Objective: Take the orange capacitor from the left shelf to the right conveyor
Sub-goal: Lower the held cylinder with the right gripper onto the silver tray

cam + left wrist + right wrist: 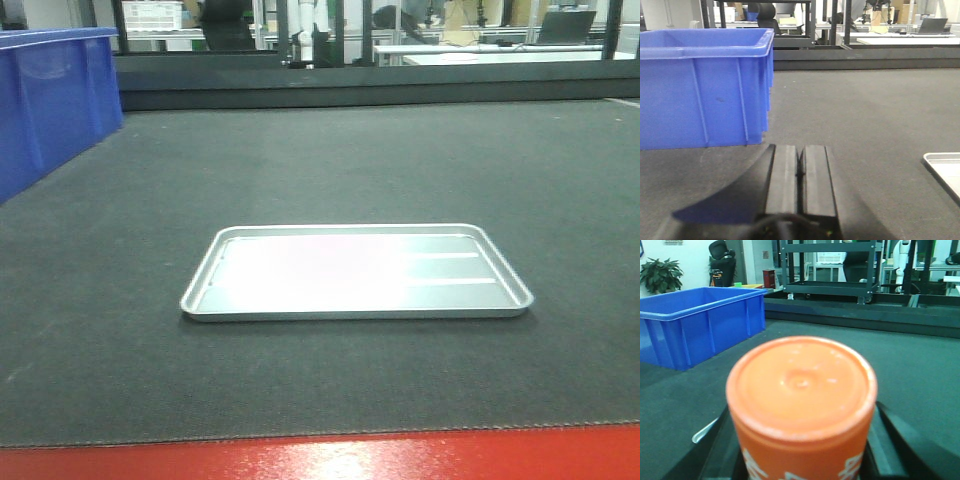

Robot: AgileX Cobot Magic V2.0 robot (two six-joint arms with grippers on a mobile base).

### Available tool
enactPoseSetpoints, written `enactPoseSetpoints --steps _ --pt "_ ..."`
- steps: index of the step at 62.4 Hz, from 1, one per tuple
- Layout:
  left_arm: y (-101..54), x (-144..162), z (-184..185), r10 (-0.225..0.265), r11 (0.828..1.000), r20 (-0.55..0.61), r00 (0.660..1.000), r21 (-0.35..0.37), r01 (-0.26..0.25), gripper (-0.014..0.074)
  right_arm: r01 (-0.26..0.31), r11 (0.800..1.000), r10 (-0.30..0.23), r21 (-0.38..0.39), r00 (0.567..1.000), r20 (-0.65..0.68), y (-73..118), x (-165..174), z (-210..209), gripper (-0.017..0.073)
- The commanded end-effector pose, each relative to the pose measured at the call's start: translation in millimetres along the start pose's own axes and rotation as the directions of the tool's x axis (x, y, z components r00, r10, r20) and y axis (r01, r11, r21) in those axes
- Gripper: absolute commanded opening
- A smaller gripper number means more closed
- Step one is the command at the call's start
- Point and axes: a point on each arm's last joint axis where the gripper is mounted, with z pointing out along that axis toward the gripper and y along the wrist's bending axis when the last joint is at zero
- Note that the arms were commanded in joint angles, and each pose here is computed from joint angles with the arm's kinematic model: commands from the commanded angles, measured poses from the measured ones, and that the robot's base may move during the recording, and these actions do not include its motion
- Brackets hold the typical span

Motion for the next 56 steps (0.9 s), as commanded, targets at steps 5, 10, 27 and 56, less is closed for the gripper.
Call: enactPoseSetpoints --steps 5,10,27,56 --pt "-0.2 -10 0 -0.006 1.0 0.088 0.996 0.005 0.006 -0.0105 0.019 1.0 -0.019 -0.002 0.994 0.104 1.1 -16 -1 0.0049" --pt "-0.2 -10 0 -0.006 1.0 0.088 0.996 0.005 0.006 -0.0105 0.019 1.0 -0.019 -0.002 0.994 0.104 1.1 -16 -1 0.0049" --pt "-0.2 -10 0 -0.006 1.0 0.088 0.996 0.005 0.006 -0.0105 0.015 1.0 -0.013 -0.012 0.988 0.151 2.4 -24 13 0.0049" --pt "-0.2 -10 0 -0.006 1.0 0.088 0.996 0.005 0.006 -0.0105 0.015 0.998 -0.019 -0.065 0.998 -0.051 12.2 12 186 0.0049"
